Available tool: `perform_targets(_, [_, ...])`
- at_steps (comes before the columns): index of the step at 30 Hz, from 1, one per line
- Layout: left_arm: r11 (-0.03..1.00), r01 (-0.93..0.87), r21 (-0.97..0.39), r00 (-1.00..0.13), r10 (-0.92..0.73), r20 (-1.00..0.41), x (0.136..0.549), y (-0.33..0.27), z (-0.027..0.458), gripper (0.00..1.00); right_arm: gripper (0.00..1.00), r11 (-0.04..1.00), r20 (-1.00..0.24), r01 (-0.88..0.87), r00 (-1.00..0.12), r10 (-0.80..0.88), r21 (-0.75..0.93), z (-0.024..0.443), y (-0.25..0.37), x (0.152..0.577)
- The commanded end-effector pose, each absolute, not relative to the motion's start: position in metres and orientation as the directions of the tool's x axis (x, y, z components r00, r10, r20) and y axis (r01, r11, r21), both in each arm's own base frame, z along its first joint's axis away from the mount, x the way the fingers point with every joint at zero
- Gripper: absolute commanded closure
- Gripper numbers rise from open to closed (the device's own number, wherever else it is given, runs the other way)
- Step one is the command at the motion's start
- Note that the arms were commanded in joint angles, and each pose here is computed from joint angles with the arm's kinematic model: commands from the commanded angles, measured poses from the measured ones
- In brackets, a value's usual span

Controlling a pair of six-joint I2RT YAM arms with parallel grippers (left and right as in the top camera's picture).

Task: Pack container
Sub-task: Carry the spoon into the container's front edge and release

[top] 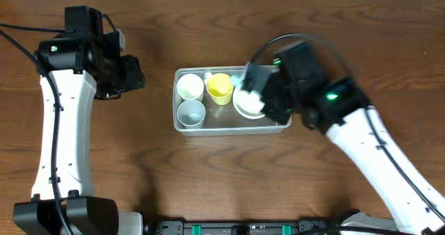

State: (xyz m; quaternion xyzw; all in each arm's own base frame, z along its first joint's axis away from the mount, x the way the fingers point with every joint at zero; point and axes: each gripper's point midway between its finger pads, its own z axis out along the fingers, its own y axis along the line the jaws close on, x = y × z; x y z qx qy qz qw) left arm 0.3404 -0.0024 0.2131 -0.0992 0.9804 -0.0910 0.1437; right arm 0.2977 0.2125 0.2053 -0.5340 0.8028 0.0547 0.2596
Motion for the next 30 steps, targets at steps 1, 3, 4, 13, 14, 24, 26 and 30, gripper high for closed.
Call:
perform_targets(1, [0.963, -0.178, -0.201, -0.942, -0.226, -0.248, 0.338, -0.001, 0.209, 0.44, 0.99, 0.311, -0.413, -0.935, -0.218, -0.884, -0.172, 0.179, 0.232, 0.287])
perform_targets(3, [0.963, -0.178, -0.201, -0.942, -0.226, -0.248, 0.338, -0.001, 0.209, 0.44, 0.99, 0.274, -0.376, -0.952, -0.204, -0.904, -0.14, 0.161, 0.243, 0.281])
perform_targets(4, [0.963, -0.178, -0.201, -0.942, -0.226, -0.248, 0.338, -0.001, 0.209, 0.44, 0.99, 0.261, -0.362, -0.957, -0.199, -0.911, -0.129, 0.154, 0.247, 0.279])
perform_targets(13, [0.963, -0.178, -0.201, -0.942, -0.226, -0.249, 0.338, -0.001, 0.209, 0.44, 0.99, 0.214, -0.26, -0.975, -0.191, -0.946, -0.062, 0.109, 0.258, 0.271])
perform_targets(14, [0.963, -0.178, -0.201, -0.942, -0.226, -0.249, 0.338, -0.001, 0.209, 0.44, 0.99, 0.214, -0.254, -0.975, -0.193, -0.948, -0.059, 0.107, 0.258, 0.271])
perform_targets(24, [0.963, -0.178, -0.201, -0.942, -0.226, -0.249, 0.339, -0.001, 0.209, 0.44, 0.95, 0.229, -0.189, -0.964, -0.202, -0.961, -0.136, 0.102, 0.246, 0.284])
perform_targets(26, [0.963, -0.178, -0.201, -0.942, -0.226, -0.249, 0.339, -0.001, 0.209, 0.44, 0.95, 0.22, -0.175, -0.963, -0.193, -0.966, -0.153, 0.102, 0.243, 0.286])
perform_targets(30, [0.963, -0.178, -0.201, -0.942, -0.226, -0.249, 0.338, -0.001, 0.209, 0.44, 0.73, 0.208, -0.169, -0.965, -0.18, -0.969, -0.161, 0.102, 0.242, 0.287])
